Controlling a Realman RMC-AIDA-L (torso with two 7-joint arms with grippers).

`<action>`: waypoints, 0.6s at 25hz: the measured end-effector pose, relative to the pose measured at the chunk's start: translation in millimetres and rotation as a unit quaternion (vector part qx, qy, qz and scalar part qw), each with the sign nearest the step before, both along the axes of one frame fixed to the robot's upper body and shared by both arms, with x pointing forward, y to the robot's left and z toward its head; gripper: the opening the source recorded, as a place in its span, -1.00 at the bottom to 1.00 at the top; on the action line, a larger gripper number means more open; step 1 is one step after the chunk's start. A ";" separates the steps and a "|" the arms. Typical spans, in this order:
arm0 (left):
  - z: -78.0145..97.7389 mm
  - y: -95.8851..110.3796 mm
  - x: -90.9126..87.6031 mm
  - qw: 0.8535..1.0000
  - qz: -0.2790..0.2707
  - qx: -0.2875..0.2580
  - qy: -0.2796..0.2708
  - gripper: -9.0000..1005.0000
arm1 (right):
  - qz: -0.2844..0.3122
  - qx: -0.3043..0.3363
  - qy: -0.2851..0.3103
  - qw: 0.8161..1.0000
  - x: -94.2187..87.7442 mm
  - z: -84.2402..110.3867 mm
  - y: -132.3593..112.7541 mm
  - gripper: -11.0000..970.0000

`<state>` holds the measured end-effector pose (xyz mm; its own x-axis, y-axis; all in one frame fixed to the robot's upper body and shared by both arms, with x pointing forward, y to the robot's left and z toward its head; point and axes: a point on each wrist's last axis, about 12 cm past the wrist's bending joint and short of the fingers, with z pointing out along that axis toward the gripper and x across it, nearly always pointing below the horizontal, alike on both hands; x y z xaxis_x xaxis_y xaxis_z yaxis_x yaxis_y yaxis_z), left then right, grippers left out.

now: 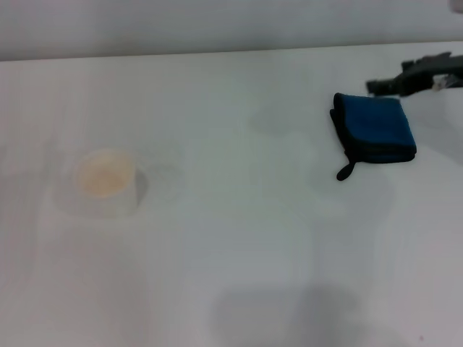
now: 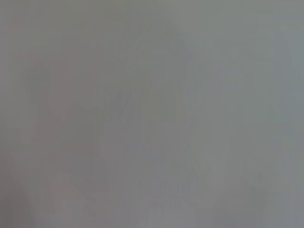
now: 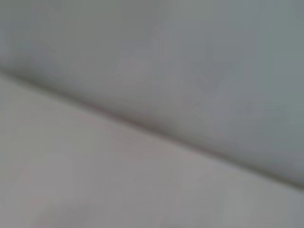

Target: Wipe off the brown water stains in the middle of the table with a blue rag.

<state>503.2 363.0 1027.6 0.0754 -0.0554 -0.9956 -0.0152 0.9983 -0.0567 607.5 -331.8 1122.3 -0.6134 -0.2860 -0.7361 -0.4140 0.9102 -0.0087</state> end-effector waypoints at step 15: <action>-5.4 -1.1 -0.3 1.000 0.002 -0.002 0.019 0.74 | -0.100 0.122 -0.216 0.963 -56.6 -48.7 -74.2 0.81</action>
